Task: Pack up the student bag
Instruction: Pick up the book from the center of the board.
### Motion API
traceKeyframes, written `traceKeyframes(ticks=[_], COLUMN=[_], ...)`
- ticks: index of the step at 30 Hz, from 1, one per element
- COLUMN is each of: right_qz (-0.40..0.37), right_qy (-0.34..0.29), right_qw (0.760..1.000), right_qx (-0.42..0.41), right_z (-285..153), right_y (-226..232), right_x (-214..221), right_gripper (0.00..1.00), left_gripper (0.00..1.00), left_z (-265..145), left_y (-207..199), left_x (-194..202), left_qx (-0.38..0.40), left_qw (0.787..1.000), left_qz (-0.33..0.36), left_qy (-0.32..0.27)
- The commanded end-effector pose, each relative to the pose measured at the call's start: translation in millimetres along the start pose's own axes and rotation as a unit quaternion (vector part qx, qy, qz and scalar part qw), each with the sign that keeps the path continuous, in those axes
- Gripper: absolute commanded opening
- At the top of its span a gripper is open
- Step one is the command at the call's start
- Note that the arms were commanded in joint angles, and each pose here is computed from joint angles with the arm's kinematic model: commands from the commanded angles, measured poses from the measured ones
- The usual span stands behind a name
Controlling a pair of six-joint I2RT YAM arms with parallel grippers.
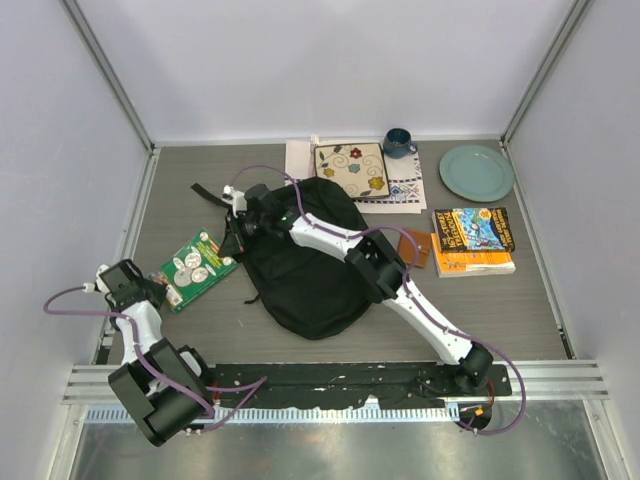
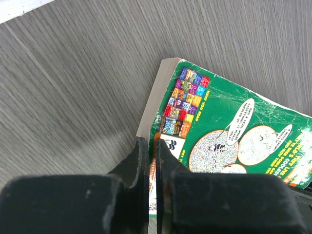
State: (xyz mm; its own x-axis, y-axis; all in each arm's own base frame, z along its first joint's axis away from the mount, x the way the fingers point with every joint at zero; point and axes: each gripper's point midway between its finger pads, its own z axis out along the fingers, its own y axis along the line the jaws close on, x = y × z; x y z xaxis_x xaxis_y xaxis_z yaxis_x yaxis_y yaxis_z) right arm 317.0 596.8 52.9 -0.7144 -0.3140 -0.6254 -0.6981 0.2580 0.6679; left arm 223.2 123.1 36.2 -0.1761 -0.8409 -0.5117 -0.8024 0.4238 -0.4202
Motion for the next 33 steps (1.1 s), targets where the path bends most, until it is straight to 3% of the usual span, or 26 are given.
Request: traceKeyframes(ticks=[1,2,3,5,6,8,14,19,22,28,33], right_qz=[-0.036,-0.029,-0.031,0.01,0.02,0.016,-0.023,-0.013,-0.017,-0.018,0.021], right_qy=[0.05,0.04,0.018,-0.011,-0.024,-0.056,-0.129,-0.165,-0.209,-0.243,-0.201], right_qw=[0.988,0.989,0.988,0.985,0.983,0.98,0.978,0.985,0.978,0.961,0.955], right_qx=[-0.141,-0.142,-0.153,-0.17,-0.179,-0.191,-0.161,-0.05,0.009,0.132,0.215], right_z=[13.3,9.8,1.7,-12.9,-17.7,-46.5,-113.1,-150.1,-189.6,-252.3,-260.1], right_y=[139.3,143.0,153.7,165.7,166.9,193.7,243.7,217.5,204.4,169.7,111.5], right_x=[24.1,17.2,3.8,-18.5,-22.2,-49.4,-95.4,-101.4,-105.7,-83.6,-11.4], right_gripper=[0.0,0.0,0.0,0.0,0.0,0.0,0.0,0.0,0.0,0.0,0.0], left_gripper=[0.14,0.27,0.47,0.64,0.8,0.94,0.99,1.0,1.0,0.99,1.0], left_z=[-27.4,-38.9,-45.7,-73.8,-82.8,-114.1,-152.5,-191.4,-189.4,-176.8,-169.7], left_y=[-48.8,-57.9,-62.0,-75.9,-76.8,-84.4,-89.9,-136.8,-152.1,-164.7,-156.4], left_x=[38.5,26.4,16.4,-10.0,-21.8,-41.8,-48.2,-49.0,-39.1,5.4,28.4], left_qx=[0.116,0.116,0.113,0.114,0.106,0.106,0.109,0.207,0.252,0.347,0.356], left_qw=[0.987,0.987,0.988,0.991,0.993,0.994,0.994,0.978,0.967,0.93,0.921], left_qz=[-0.025,-0.024,-0.021,-0.009,0.002,0.016,0.012,-0.001,0.003,-0.017,-0.006], left_qy=[0.113,0.11,0.099,0.07,0.048,0.011,-0.019,0.005,0.037,0.122,0.156])
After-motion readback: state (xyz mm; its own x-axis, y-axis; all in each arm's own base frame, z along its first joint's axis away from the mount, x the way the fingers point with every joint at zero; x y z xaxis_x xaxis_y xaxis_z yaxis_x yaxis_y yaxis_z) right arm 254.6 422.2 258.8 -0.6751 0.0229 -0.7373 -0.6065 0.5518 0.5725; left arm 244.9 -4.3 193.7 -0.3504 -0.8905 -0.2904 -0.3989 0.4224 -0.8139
